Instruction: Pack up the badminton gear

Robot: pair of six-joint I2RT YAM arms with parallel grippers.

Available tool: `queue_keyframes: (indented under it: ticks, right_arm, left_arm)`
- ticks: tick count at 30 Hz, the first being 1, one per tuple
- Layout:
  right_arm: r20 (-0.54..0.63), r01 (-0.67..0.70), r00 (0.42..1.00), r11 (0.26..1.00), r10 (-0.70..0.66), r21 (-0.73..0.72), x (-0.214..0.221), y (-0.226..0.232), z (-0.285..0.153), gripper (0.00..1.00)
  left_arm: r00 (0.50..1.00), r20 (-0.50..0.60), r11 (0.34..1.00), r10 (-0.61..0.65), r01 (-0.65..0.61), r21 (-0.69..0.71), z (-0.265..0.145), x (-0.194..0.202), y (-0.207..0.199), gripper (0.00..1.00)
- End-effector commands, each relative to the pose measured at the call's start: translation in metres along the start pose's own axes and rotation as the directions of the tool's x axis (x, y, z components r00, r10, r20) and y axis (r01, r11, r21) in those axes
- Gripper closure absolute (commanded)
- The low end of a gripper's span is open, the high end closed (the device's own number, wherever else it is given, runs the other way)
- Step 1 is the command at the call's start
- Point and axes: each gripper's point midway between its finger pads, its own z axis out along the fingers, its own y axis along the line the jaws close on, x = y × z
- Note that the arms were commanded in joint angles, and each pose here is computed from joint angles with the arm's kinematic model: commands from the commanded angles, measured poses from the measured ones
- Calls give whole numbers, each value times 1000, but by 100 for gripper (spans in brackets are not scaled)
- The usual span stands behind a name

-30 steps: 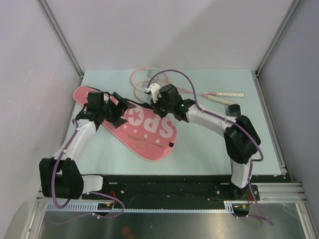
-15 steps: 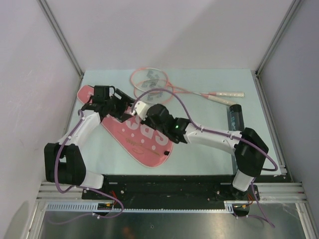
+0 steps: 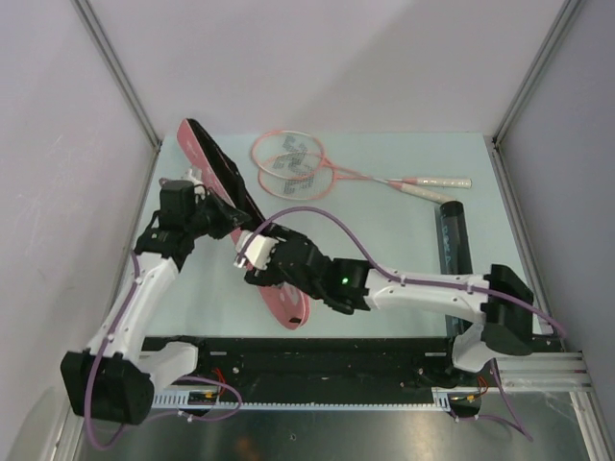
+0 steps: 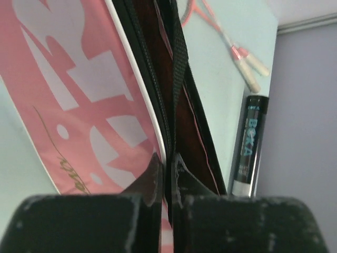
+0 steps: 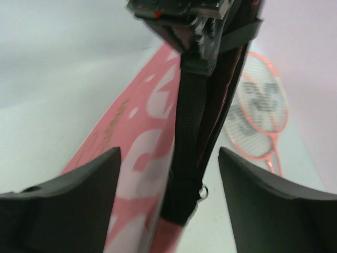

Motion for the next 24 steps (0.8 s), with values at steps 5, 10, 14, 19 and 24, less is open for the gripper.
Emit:
queue_keyframes:
  ticks: [5,10,14,19,24]
  right_arm:
    - [-138,-751,629,551,765,-364,-50,-35,-79,9]
    - [-130,-852,477,421,869,-312,-48,-56,-40,19]
    - [-191,-861,467,395,864,-320,-37,-37,5,29]
    - [-244,-831,544,476,802,-289,-33,-16,31,33]
    - [-264,-779,627,592,733,-208,-14,-4,50,50]
  left_arm:
    - [967,119,956,227,-245,164,-30,18,-5,100]
    - [963,131,942,234,-258,216,-34,35,1,100]
    - [959,150,931,241,-272,245,-39,40,1,100]
    - [951,165,922,260,-296,250,-41,41,1,100]
    - [951,159,922,265,-298,246,-39,43,4,100]
